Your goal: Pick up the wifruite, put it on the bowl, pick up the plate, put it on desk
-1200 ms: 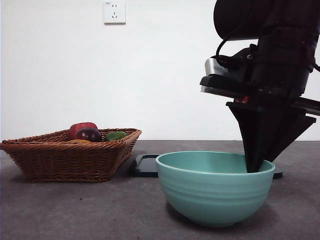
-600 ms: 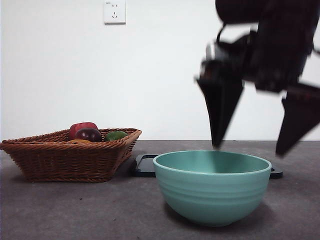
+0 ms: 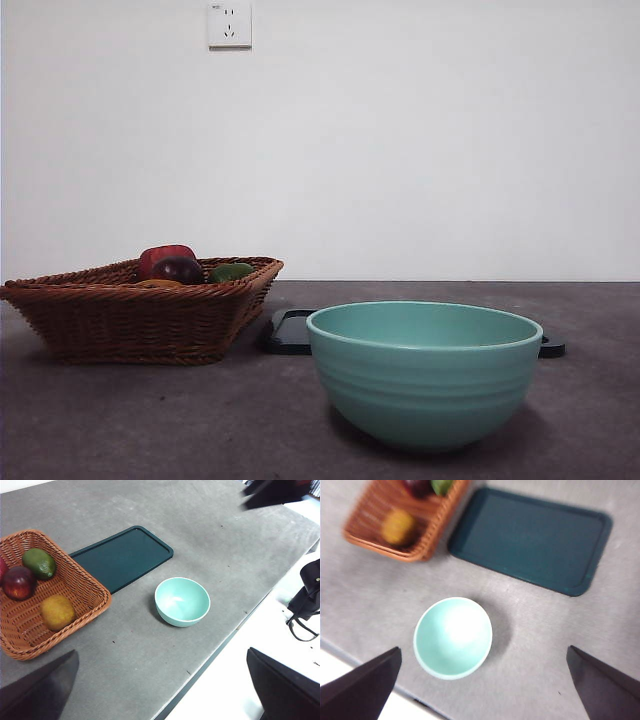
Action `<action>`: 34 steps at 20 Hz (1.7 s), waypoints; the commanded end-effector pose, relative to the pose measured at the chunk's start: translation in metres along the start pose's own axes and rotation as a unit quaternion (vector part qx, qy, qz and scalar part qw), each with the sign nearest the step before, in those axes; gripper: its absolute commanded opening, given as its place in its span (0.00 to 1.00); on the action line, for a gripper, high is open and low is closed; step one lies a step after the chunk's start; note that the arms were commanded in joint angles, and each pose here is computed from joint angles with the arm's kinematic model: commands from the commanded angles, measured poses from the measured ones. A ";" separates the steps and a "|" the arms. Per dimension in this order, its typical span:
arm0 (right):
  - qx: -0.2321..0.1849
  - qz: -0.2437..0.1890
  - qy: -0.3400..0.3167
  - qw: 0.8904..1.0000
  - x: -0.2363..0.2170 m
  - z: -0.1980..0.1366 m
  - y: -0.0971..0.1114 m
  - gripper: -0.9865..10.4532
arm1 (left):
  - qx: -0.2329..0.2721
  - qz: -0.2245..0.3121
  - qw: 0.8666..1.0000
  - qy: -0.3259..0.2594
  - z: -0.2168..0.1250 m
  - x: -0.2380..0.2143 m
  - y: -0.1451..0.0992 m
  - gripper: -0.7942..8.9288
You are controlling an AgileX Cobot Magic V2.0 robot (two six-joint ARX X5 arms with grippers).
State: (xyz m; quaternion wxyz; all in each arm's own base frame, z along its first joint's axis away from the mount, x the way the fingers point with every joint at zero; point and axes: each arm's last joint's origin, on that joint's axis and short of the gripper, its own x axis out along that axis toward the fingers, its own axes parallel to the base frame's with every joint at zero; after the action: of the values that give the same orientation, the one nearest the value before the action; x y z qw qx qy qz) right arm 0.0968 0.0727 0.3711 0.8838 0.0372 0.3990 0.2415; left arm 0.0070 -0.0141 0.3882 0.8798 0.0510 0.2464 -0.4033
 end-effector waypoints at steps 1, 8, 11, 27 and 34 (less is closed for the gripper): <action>-0.018 0.013 -0.033 0.999 -0.028 -0.012 -0.002 0.63 | 0.005 -0.003 1.000 -0.010 0.003 -0.002 -0.001 0.66; -0.021 0.037 -0.102 0.994 -0.087 -0.068 -0.021 0.63 | 0.011 -0.003 1.000 -0.009 0.003 -0.002 -0.001 0.66; -0.022 0.042 -0.119 0.992 -0.098 -0.082 -0.025 0.63 | 0.011 -0.003 1.000 -0.009 0.003 -0.002 -0.001 0.66; -0.022 0.044 -0.133 0.990 -0.103 -0.089 -0.028 0.10 | 0.005 -0.003 1.000 -0.009 0.003 -0.002 -0.001 0.10; -0.022 0.044 -0.132 0.990 -0.103 -0.089 -0.028 0.10 | 0.005 -0.003 1.000 -0.009 0.003 -0.002 -0.001 0.10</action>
State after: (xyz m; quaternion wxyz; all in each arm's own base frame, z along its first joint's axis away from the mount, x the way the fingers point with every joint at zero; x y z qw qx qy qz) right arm -0.0126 -0.0083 0.3706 0.9157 0.0676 0.2837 0.2764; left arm 0.0070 -0.0141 0.3882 0.8798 0.0512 0.2464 -0.4034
